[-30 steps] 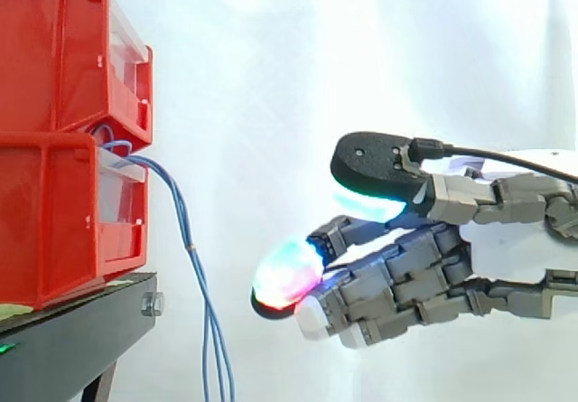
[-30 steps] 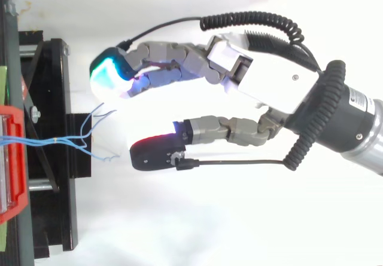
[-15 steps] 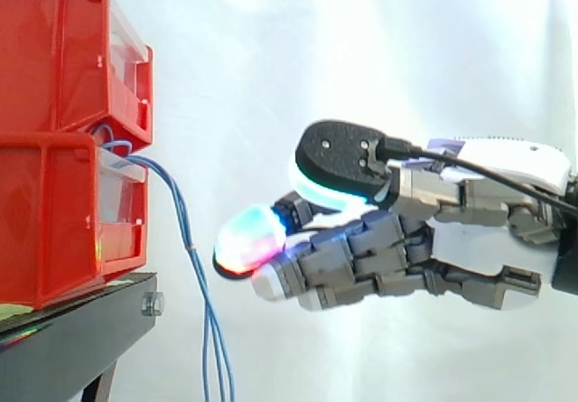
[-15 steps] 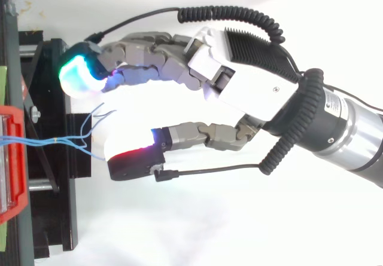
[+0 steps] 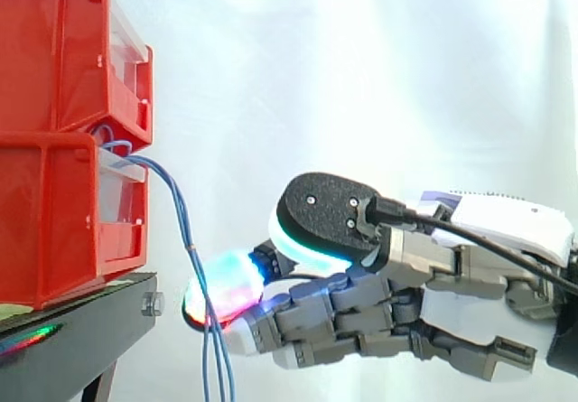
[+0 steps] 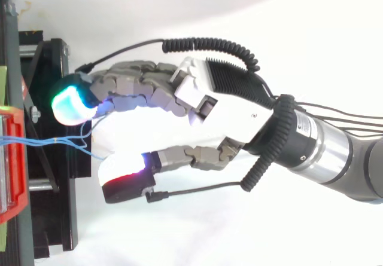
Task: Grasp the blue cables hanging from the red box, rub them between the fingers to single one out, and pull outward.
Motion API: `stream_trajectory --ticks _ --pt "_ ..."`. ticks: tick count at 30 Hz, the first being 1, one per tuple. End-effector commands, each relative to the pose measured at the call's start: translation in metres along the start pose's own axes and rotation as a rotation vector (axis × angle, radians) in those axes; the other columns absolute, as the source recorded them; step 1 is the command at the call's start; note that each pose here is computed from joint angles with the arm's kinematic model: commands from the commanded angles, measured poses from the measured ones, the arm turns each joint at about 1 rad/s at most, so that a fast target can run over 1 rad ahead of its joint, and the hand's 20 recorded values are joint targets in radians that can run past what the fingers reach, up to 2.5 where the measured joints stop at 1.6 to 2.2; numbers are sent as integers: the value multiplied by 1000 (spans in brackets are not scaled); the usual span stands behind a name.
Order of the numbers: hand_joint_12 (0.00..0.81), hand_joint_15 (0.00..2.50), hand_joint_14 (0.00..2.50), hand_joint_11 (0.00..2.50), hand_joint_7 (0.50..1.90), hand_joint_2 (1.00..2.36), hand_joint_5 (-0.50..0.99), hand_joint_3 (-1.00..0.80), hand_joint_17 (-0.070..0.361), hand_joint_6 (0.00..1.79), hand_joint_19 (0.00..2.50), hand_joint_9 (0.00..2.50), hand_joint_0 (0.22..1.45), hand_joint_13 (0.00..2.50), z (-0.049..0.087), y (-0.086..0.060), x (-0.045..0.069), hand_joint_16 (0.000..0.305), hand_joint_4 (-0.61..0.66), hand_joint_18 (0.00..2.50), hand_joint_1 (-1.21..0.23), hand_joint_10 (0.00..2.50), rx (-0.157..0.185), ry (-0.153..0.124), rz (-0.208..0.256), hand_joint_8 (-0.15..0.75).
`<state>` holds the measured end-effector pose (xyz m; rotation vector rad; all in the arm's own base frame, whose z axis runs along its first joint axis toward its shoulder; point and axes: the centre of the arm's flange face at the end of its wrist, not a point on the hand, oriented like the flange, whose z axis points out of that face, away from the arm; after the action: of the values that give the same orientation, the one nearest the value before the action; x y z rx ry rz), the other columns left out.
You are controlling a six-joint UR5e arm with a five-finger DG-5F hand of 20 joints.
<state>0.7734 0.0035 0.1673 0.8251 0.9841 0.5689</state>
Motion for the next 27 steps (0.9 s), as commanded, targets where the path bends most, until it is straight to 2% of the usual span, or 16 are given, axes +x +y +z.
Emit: stream_trajectory --ticks 1,8,9,10,13,16,17,21,27 --pt "343 289 11 259 724 1002 -190 -464 99 502 336 697 536 469 -6 0 7 44 252 380 -553 8 13 24 8 224" --pt "343 284 11 268 728 1003 -188 -459 99 502 336 711 536 477 -13 -11 24 44 256 388 -553 8 22 47 29 220" --pt "343 287 11 268 723 1003 -187 -460 99 502 333 713 537 477 -14 -17 32 44 254 389 -553 9 26 52 38 223" --pt "343 288 11 263 726 1003 -187 -460 98 502 344 716 537 481 -14 -17 32 44 257 391 -553 8 26 52 38 222" --pt "342 296 11 251 727 1003 -186 -460 98 502 352 714 538 487 -10 -29 46 44 256 392 -553 8 29 59 93 220" --pt "342 290 11 252 727 1004 -185 -461 98 502 350 713 540 490 -6 -28 50 43 257 397 -553 8 22 66 114 219" --pt "341 294 13 256 725 1003 -184 -461 98 502 354 714 541 492 0 -22 49 43 256 397 -552 8 16 81 113 219" --pt "342 300 12 251 728 1003 -183 -457 98 502 359 721 543 505 4 -18 49 43 257 410 -552 8 9 97 114 220" --pt "338 310 12 260 728 1003 -178 -450 98 502 363 757 549 548 4 -14 52 44 265 451 -553 8 -5 97 131 228"
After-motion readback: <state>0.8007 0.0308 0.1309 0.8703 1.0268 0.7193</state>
